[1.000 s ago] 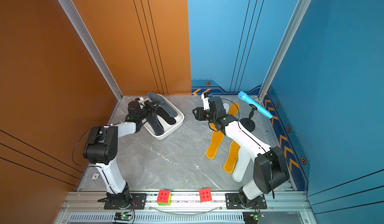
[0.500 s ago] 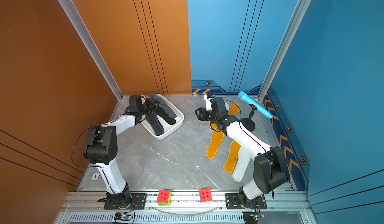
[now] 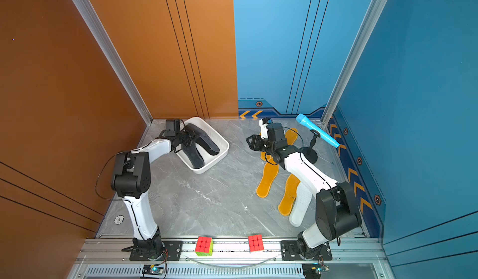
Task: Put the insoles into the storage box
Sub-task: Place the insole in the storage box.
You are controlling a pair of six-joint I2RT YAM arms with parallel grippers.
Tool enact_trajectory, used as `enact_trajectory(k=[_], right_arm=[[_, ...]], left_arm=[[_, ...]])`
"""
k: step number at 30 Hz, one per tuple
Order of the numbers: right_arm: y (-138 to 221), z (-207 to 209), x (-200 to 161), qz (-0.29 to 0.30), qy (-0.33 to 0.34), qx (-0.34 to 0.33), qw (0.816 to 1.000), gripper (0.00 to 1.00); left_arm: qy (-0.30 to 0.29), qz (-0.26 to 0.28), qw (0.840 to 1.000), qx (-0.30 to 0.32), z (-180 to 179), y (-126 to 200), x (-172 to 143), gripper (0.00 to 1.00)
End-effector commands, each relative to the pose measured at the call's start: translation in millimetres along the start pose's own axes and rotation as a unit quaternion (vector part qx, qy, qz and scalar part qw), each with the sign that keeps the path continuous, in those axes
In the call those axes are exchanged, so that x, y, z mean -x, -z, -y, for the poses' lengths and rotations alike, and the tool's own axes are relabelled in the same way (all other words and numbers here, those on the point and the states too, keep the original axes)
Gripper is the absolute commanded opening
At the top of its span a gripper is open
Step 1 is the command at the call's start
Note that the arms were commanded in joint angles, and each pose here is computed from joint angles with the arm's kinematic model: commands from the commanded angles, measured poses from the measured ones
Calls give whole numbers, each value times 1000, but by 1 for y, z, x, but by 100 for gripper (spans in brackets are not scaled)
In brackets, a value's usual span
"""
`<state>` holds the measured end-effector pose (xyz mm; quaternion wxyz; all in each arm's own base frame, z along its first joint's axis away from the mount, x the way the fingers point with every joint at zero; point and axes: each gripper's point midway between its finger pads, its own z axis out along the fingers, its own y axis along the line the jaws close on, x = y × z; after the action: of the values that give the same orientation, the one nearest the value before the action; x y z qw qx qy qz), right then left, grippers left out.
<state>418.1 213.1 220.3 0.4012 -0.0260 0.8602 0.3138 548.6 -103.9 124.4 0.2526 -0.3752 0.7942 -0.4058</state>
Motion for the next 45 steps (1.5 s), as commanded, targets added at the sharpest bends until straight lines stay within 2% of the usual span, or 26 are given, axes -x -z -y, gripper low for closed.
enact_trajectory(k=[1, 10, 37, 39, 43, 45], right_arm=[[6, -7, 8, 15, -2, 20, 1000, 51], [4, 2, 3, 14, -13, 20, 1000, 51], [0, 12, 1, 11, -31, 24, 999, 51], [0, 14, 0, 11, -32, 24, 999, 51], [-2, 14, 0, 9, -37, 27, 999, 51], [-3, 14, 0, 9, -38, 27, 999, 51]], left_arm=[[-12, -2, 1000, 24, -6, -8, -2, 0], [-3, -13, 999, 30, -12, -26, -5, 0], [11, -17, 998, 56, -35, -44, 7, 1], [11, -15, 998, 58, -37, -43, 8, 8], [12, -18, 998, 61, -40, -44, 7, 15], [13, -19, 998, 62, -41, -44, 6, 22]])
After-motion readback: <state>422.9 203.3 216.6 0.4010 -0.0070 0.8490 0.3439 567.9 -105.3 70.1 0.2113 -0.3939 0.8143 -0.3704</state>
